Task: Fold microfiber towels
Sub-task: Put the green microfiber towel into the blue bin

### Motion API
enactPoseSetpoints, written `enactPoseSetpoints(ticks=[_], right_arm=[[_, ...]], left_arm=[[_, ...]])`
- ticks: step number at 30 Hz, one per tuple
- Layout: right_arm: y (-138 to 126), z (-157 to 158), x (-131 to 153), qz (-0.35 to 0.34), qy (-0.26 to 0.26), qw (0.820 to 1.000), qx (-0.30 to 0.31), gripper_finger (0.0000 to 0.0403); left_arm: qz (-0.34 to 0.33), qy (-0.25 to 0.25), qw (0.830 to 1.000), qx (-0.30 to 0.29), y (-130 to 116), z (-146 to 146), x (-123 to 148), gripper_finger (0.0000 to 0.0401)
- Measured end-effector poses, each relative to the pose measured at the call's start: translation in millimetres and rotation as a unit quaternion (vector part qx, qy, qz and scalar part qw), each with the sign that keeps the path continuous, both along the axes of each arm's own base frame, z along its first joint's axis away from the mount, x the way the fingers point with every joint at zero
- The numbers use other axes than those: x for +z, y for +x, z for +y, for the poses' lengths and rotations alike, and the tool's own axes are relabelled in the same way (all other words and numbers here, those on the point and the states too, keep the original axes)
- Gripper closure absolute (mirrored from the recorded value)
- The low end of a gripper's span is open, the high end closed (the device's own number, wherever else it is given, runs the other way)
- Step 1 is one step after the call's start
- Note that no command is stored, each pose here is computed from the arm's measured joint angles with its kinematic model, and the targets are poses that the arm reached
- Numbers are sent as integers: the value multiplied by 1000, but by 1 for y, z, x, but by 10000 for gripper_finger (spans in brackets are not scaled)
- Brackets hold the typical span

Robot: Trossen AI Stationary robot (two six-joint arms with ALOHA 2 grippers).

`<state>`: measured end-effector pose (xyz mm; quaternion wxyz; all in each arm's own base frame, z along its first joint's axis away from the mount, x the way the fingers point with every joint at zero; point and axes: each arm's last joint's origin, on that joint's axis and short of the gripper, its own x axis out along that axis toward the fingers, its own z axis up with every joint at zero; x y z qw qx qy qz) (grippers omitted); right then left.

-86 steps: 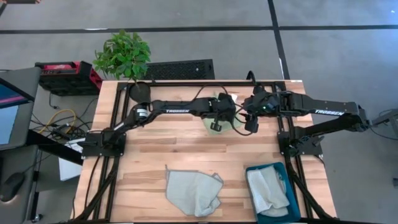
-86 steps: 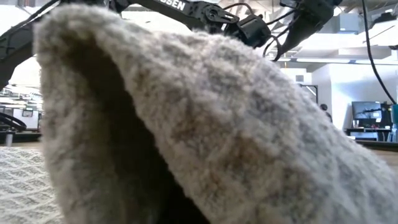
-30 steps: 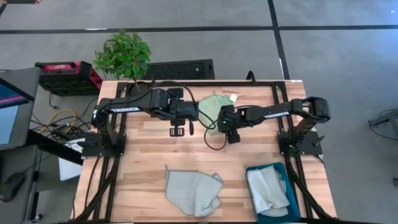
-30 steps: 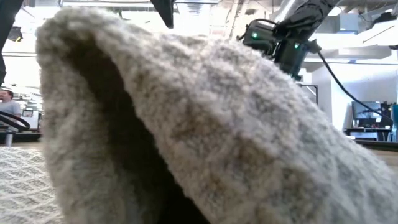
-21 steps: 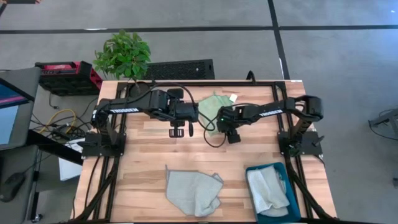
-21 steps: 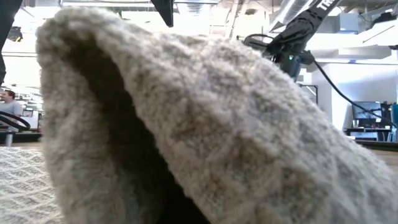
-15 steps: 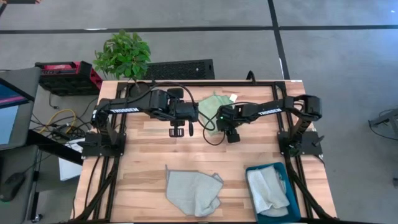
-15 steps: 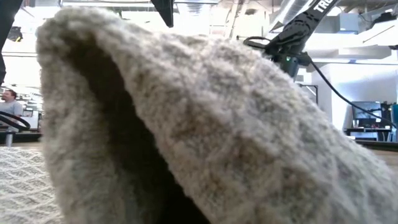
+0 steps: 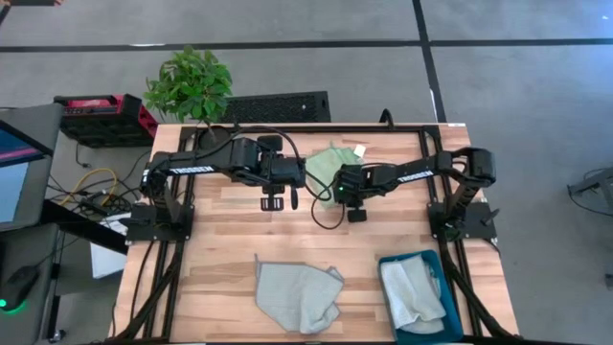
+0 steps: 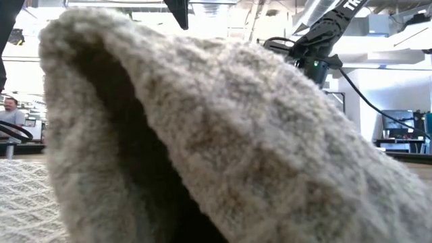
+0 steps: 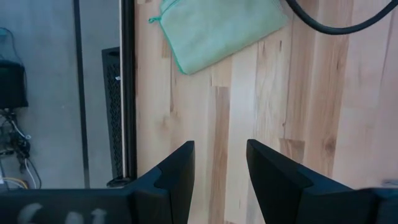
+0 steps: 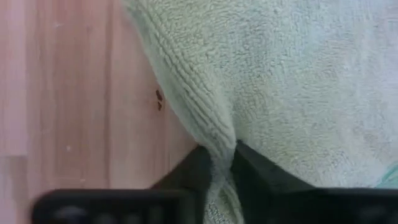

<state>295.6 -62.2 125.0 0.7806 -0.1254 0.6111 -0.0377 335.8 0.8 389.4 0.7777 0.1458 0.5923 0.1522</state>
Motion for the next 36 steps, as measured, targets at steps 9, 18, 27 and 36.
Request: enactPoseSetpoints(ticks=[9, 18, 27, 36], right_arm=[[-8, 14, 9, 19, -14, 1000, -10, 386], [-32, 39, 54, -6, 17, 998, -62, 395], [-74, 82, 94, -12, 61, 991, -120, 397], [-111, 125, 120, -36, 149, 977, -151, 395]], left_arm=[[-6, -4, 1000, 12, 0, 0, 0, 262], [-5, -3, 1000, -9, 0, -13, 0, 262], [0, -1, 999, -39, -1, -26, 0, 262], [-1, -1, 999, -43, -1, -29, 0, 262]])
